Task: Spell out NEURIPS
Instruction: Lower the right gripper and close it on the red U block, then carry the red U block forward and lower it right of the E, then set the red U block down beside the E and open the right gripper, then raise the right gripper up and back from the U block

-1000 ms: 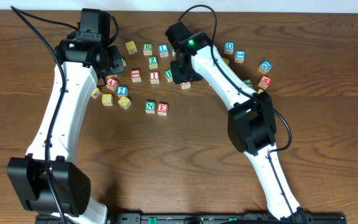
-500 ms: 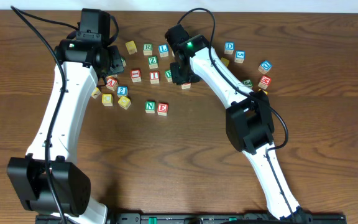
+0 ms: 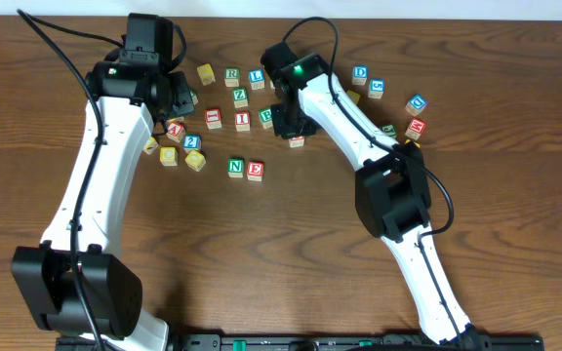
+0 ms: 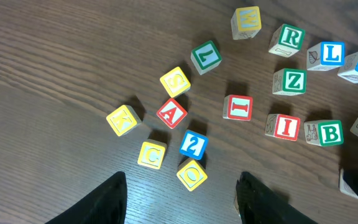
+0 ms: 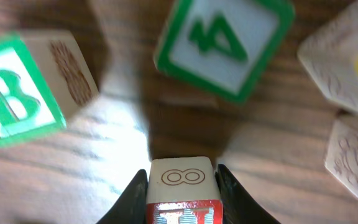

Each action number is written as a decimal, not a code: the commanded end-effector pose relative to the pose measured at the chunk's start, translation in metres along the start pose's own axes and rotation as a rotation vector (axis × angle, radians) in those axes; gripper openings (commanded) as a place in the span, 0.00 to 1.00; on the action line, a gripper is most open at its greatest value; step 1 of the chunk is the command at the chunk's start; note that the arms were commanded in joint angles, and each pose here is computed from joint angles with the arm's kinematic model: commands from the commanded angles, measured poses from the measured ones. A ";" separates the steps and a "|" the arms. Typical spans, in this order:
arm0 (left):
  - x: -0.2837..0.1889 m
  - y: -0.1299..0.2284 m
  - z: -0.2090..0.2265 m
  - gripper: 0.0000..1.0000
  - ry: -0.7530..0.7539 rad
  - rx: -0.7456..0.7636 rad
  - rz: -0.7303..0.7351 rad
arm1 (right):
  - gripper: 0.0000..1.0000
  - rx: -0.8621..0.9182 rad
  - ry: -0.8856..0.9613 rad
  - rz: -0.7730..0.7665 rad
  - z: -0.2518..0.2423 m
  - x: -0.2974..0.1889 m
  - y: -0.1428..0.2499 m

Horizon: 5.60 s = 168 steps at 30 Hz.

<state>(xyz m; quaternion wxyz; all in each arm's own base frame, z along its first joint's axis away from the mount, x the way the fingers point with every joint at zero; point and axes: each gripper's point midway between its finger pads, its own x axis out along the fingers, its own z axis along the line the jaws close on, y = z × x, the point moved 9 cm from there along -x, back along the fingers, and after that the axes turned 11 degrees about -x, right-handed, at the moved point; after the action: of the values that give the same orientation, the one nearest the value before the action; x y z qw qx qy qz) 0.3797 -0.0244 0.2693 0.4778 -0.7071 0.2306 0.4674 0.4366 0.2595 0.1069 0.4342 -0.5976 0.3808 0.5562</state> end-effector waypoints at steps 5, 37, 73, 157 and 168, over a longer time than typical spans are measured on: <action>-0.004 -0.004 0.001 0.56 -0.006 0.008 -0.019 | 0.17 -0.019 -0.017 0.023 0.009 -0.053 0.018; -0.004 -0.005 0.001 0.57 -0.004 0.007 -0.022 | 0.18 0.212 0.055 0.057 0.069 -0.008 0.048; -0.004 -0.005 0.001 0.56 -0.004 0.007 -0.022 | 0.37 0.190 0.018 0.070 0.077 -0.008 0.050; -0.004 -0.006 0.000 0.56 0.000 0.006 -0.028 | 0.51 0.113 -0.003 0.110 0.055 0.021 0.052; -0.004 -0.007 -0.001 0.57 0.004 0.004 -0.035 | 0.52 0.005 -0.176 -0.026 0.042 -0.033 0.014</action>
<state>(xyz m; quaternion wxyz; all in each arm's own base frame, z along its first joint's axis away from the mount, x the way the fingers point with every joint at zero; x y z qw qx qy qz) 0.3823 -0.0247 0.2706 0.4793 -0.7120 0.2265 0.4605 0.3986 0.2880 0.1118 0.4632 -0.5444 0.3837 0.5847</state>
